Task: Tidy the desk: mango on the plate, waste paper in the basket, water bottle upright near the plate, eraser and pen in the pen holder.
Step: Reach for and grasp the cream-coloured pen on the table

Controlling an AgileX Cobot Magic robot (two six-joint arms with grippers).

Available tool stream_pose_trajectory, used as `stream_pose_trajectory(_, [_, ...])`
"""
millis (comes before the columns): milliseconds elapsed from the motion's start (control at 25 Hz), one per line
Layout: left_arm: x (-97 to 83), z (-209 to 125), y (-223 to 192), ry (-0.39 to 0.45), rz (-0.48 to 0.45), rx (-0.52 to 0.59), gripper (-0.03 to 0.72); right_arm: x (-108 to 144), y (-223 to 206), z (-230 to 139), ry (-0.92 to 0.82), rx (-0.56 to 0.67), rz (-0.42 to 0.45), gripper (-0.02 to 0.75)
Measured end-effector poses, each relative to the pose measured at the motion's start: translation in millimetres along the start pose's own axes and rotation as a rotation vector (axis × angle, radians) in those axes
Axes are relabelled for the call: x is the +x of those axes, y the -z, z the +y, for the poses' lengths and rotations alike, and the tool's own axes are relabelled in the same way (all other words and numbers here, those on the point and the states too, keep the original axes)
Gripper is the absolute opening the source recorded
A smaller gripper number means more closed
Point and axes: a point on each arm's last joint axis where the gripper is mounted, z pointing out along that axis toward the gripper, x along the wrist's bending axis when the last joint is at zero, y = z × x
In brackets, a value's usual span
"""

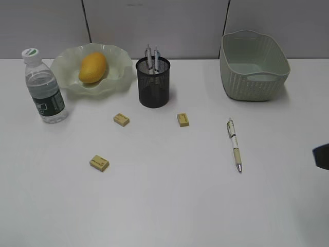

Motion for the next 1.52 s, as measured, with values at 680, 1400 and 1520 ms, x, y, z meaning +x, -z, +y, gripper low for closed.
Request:
stream_pose_trajectory(680, [0.0,0,0,0.000,0.000,0.000,0.532,27,-165,70,-0.055,0.447,-0.069,0.477])
stream_pose_trajectory(1400, [0.0,0,0,-0.001,0.000,0.000,0.532,-27,-250,98,-0.259,0.519,-0.108,0.451])
stream_pose_trajectory(1520, [0.0,0,0,-0.001,0.000,0.000,0.532,-28,-259,101,-0.259,0.518,-0.108,0.435])
